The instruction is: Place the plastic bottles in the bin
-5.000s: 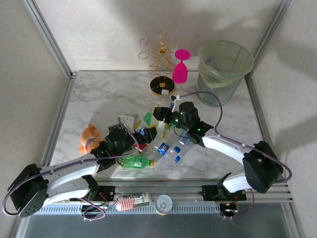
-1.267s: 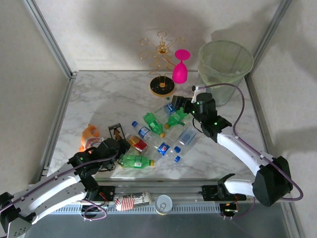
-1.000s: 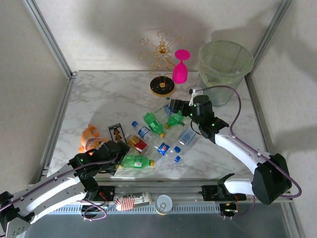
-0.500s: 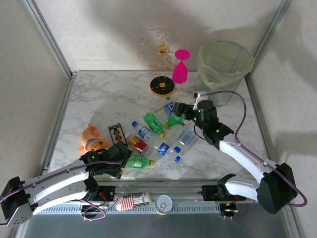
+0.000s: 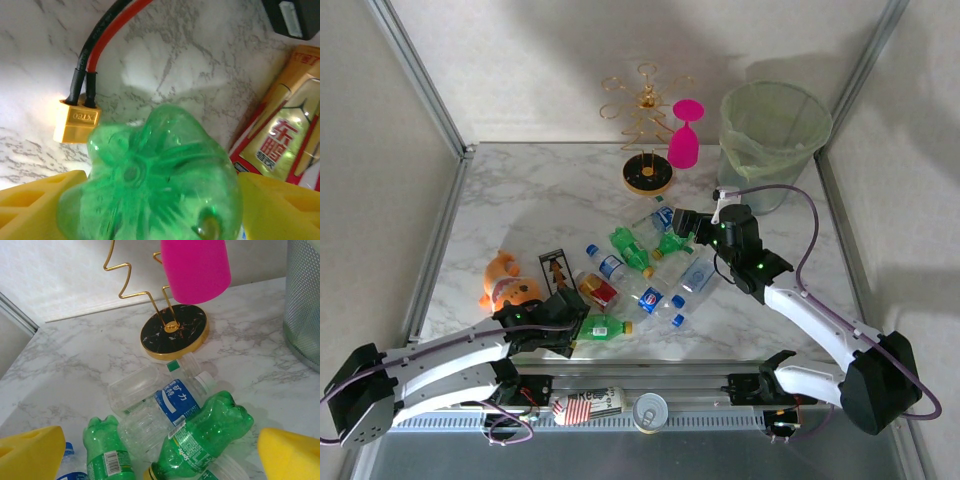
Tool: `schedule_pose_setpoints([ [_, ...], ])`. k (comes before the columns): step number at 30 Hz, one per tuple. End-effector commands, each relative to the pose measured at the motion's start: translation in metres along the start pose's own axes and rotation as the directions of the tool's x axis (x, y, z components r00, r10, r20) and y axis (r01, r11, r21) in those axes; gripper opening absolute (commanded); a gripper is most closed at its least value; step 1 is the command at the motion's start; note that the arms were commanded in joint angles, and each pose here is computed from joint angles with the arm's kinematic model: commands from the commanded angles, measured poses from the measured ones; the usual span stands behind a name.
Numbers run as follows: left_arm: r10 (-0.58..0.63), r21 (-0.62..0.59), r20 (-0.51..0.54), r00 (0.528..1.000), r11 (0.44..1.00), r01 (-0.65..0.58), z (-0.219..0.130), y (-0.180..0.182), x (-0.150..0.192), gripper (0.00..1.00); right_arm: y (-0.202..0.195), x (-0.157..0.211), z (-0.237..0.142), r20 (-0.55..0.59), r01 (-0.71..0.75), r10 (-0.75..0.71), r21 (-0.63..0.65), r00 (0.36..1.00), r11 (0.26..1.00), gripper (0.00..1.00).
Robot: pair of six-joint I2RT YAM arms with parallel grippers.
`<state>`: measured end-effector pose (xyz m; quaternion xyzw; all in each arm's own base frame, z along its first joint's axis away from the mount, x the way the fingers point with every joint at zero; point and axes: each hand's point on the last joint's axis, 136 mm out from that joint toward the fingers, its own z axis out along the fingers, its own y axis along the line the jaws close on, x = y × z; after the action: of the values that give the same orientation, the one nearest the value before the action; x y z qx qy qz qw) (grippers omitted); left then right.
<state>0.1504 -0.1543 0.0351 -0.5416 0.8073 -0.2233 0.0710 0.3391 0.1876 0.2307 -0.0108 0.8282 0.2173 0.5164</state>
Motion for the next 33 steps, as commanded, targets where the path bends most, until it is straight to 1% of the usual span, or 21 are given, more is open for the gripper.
schedule_pose_setpoints([
  [1, -0.029, -0.017, 0.042, 0.999, 0.999, 0.030, 0.007, 0.008, -0.008, 0.76, -0.002, 0.000, -0.002, 0.006, 0.029, -0.029, 0.021, 1.000, 0.999, 0.99],
  [4, -0.033, -0.015, 0.044, 0.998, 0.999, 0.034, 0.009, 0.008, -0.009, 0.67, -0.004, -0.001, -0.003, 0.008, 0.037, -0.037, 0.027, 0.999, 0.999, 0.99],
  [9, -0.028, 0.021, 0.064, 0.998, 0.999, 0.027, 0.004, -0.003, -0.011, 0.60, -0.004, -0.001, -0.003, 0.009, 0.039, -0.040, 0.029, 0.999, 0.999, 0.99],
  [11, -0.026, 0.046, 0.072, 0.997, 0.999, 0.023, -0.001, -0.011, -0.013, 0.55, -0.004, 0.001, -0.002, 0.005, 0.038, -0.038, 0.028, 0.999, 0.999, 0.99],
  [15, -0.016, 0.110, 0.093, 0.996, 0.994, 0.006, -0.011, -0.030, -0.016, 0.51, -0.001, 0.003, 0.000, -0.003, 0.036, -0.036, 0.010, 0.999, 0.999, 0.99],
  [18, 0.029, 0.171, 0.125, 0.992, 0.984, -0.050, -0.022, -0.054, -0.019, 0.49, 0.006, 0.002, -0.001, -0.005, 0.040, -0.040, -0.028, 0.999, 0.999, 0.99],
  [21, 0.086, 0.237, 0.187, 0.979, 0.963, -0.130, -0.039, -0.085, -0.024, 0.48, 0.019, 0.003, -0.003, -0.025, 0.053, -0.055, -0.097, 0.998, 0.994, 0.99],
  [24, 0.150, 0.285, 0.265, 0.952, 0.931, -0.226, -0.059, -0.120, -0.028, 0.47, 0.039, 0.004, -0.009, -0.039, 0.070, -0.079, -0.207, 0.996, 0.976, 0.99],
  [29, 0.272, 0.343, 0.346, 0.898, 0.854, -0.391, -0.079, -0.178, -0.022, 0.46, 0.072, 0.007, -0.029, -0.029, 0.098, -0.120, -0.409, 0.992, 0.907, 0.98],
  [33, 0.352, 0.365, 0.380, 0.856, 0.793, -0.488, -0.082, -0.214, -0.011, 0.46, 0.090, 0.011, -0.048, -0.011, 0.116, -0.144, -0.529, 0.990, 0.841, 0.96],
])
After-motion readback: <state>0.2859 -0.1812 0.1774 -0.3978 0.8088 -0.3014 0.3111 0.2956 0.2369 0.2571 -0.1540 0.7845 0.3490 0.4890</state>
